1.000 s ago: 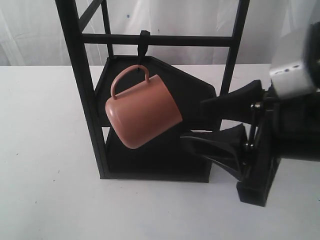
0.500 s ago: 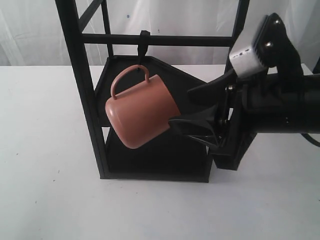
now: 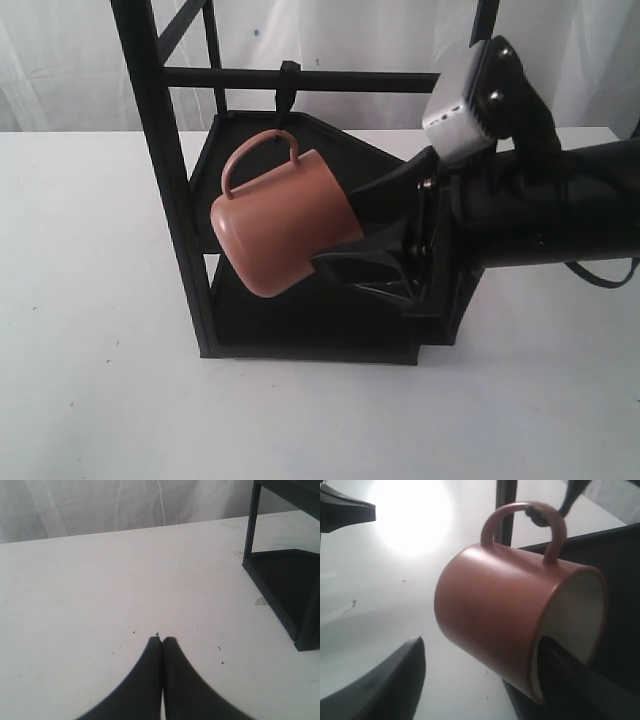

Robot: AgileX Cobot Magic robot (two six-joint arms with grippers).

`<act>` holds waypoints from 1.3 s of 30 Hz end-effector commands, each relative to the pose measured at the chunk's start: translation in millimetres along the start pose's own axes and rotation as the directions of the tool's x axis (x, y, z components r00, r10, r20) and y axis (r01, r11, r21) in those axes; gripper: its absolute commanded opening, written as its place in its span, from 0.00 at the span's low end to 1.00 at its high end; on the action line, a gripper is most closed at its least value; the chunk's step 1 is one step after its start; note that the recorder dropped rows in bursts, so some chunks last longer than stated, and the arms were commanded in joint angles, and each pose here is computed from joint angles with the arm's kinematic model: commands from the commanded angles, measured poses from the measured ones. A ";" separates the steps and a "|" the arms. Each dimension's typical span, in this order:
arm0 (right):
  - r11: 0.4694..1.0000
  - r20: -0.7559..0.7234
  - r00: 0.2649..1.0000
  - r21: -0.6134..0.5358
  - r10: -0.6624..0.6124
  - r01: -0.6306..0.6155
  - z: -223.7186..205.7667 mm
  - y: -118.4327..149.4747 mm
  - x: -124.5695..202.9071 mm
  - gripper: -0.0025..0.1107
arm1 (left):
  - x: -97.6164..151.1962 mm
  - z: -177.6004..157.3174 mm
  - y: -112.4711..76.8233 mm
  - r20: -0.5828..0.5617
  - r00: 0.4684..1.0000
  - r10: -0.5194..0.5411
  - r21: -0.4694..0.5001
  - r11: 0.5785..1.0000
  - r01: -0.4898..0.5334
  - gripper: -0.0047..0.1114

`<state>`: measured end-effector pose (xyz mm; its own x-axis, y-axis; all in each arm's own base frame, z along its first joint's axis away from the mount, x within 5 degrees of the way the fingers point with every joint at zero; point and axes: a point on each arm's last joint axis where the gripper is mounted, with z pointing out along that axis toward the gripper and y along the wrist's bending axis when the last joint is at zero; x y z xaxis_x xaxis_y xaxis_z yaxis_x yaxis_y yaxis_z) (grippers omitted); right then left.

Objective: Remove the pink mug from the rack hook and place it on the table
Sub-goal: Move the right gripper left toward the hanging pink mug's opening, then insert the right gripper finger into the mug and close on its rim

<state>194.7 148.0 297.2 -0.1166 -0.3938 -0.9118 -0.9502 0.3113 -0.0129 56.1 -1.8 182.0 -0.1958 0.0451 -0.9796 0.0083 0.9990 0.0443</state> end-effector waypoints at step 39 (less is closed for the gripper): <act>0.992 -0.019 1.000 -0.121 0.019 -0.021 55.5 -0.1 -6.5 0.56 | 1.4 0.0 -0.1 -0.002 1.000 -0.006 -0.001 1.000 0.006 0.04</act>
<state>208.1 196.6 278.1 -0.1334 -0.4188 -0.8982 -0.9792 0.1957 0.0542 56.1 -1.8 182.0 -0.1958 0.0451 -0.9796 0.0083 0.9990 0.0443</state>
